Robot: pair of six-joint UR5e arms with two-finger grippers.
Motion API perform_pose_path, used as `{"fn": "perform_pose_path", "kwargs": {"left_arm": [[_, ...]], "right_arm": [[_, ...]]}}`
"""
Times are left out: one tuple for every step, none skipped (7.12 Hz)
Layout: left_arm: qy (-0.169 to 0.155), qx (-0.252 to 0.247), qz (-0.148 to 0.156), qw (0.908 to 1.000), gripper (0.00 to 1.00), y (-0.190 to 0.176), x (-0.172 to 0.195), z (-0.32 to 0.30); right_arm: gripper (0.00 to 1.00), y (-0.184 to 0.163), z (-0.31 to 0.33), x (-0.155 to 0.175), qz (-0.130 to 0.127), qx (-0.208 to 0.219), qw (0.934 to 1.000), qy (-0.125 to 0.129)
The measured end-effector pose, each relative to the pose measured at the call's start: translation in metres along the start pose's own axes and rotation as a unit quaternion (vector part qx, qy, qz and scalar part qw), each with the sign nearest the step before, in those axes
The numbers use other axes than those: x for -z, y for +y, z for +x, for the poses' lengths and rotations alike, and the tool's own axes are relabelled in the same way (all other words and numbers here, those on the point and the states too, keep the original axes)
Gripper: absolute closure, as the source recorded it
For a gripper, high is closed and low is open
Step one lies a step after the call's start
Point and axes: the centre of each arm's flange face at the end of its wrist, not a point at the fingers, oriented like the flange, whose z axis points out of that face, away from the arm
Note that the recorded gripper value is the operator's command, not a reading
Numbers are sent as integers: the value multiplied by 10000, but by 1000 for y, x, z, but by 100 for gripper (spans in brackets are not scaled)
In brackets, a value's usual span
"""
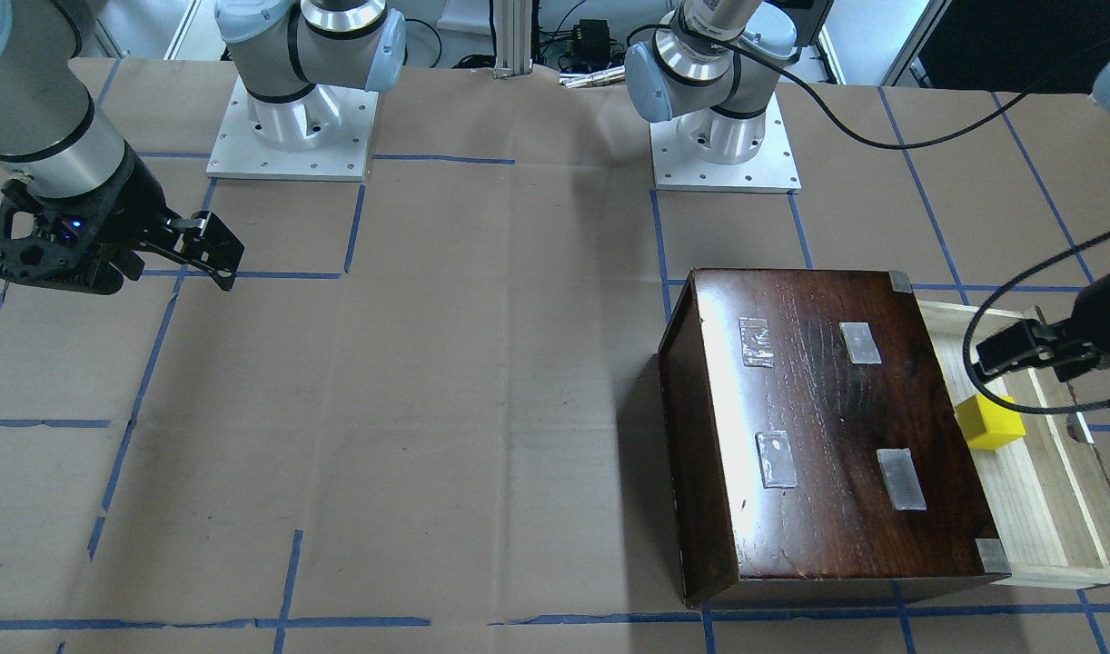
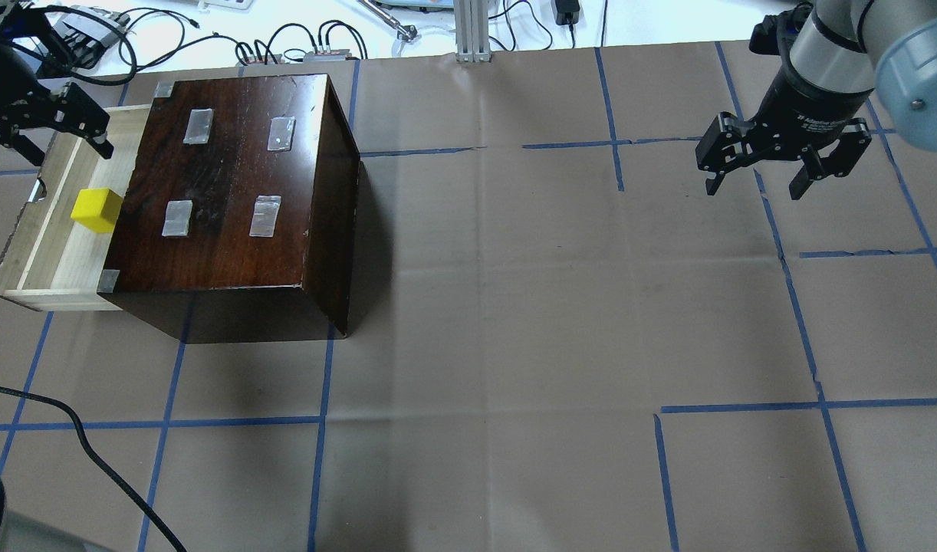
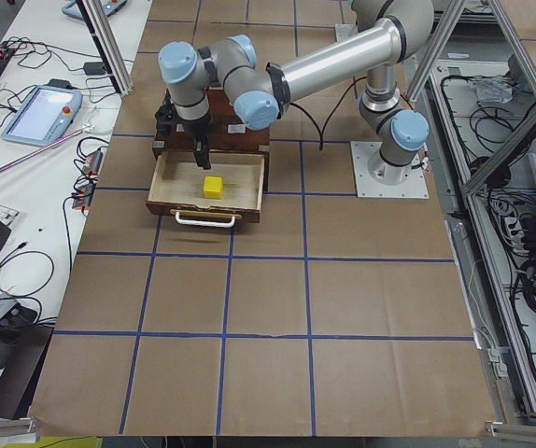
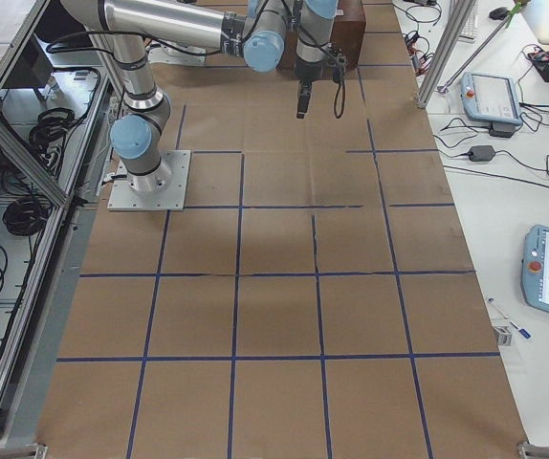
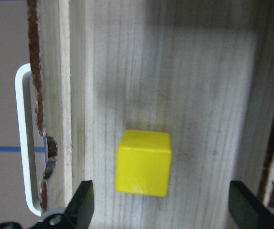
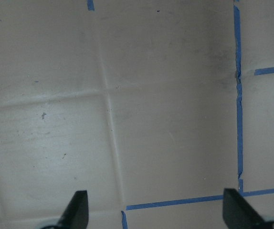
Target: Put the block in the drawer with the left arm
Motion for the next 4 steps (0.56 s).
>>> {"fn": "perform_pose_path", "kwargs": {"left_arm": [[-52, 9, 67, 10000, 1, 17, 19, 56], [-65, 30, 113, 9999, 1, 37, 28, 107], [-54, -48, 120, 9999, 1, 58, 29, 150], [-51, -197, 108, 9997, 1, 76, 25, 181]], "right_arm": [[0, 0, 0, 0, 1, -2, 10000, 0], [0, 0, 0, 0, 0, -2, 10000, 0], [0, 0, 0, 0, -2, -4, 10000, 0], [0, 0, 0, 0, -3, -4, 10000, 0]]}}
